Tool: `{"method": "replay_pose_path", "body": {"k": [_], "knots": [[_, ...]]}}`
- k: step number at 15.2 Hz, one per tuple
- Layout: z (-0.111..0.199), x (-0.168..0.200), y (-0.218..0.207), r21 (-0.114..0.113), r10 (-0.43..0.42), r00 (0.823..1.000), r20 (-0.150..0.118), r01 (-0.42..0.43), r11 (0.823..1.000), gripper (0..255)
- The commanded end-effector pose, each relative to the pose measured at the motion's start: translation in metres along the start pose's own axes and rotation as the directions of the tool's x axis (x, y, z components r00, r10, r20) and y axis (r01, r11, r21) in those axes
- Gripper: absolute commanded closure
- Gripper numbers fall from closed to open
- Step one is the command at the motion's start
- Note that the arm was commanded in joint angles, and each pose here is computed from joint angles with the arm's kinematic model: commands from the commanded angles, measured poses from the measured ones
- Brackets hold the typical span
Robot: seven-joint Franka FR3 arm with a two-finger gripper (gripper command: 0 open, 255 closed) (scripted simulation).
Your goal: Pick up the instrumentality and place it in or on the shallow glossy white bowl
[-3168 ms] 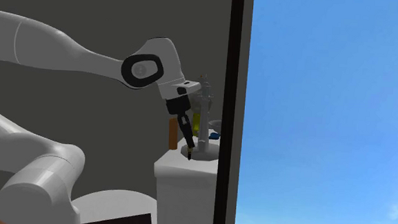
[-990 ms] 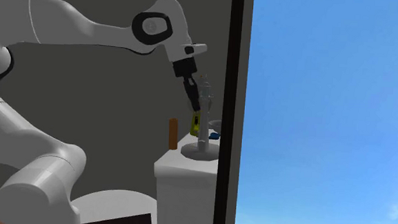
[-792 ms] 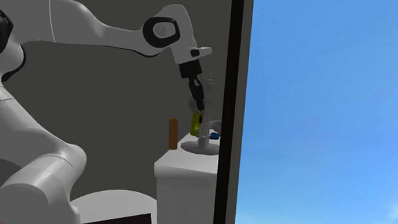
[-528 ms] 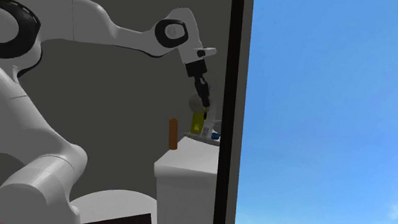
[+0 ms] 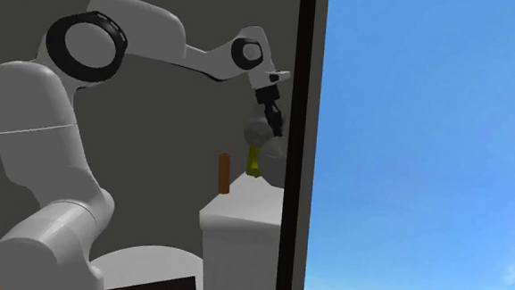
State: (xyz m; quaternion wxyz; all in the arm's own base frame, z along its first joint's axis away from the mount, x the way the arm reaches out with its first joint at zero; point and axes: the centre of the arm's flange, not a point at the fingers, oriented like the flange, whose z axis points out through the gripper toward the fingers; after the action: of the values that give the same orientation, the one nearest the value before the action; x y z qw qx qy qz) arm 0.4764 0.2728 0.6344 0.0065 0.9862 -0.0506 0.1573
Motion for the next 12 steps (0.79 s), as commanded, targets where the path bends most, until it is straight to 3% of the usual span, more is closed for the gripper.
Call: {"method": "replay_pose_path", "body": {"k": [1, 12], "knots": [[0.002, 0.017, -0.023, 0.001, 0.003, 1.0, 0.001, -0.003, 1.0, 255], [0.032, 0.096, -0.143, 0.001, 0.003, 1.0, 0.001, -0.003, 1.0, 255]]}}
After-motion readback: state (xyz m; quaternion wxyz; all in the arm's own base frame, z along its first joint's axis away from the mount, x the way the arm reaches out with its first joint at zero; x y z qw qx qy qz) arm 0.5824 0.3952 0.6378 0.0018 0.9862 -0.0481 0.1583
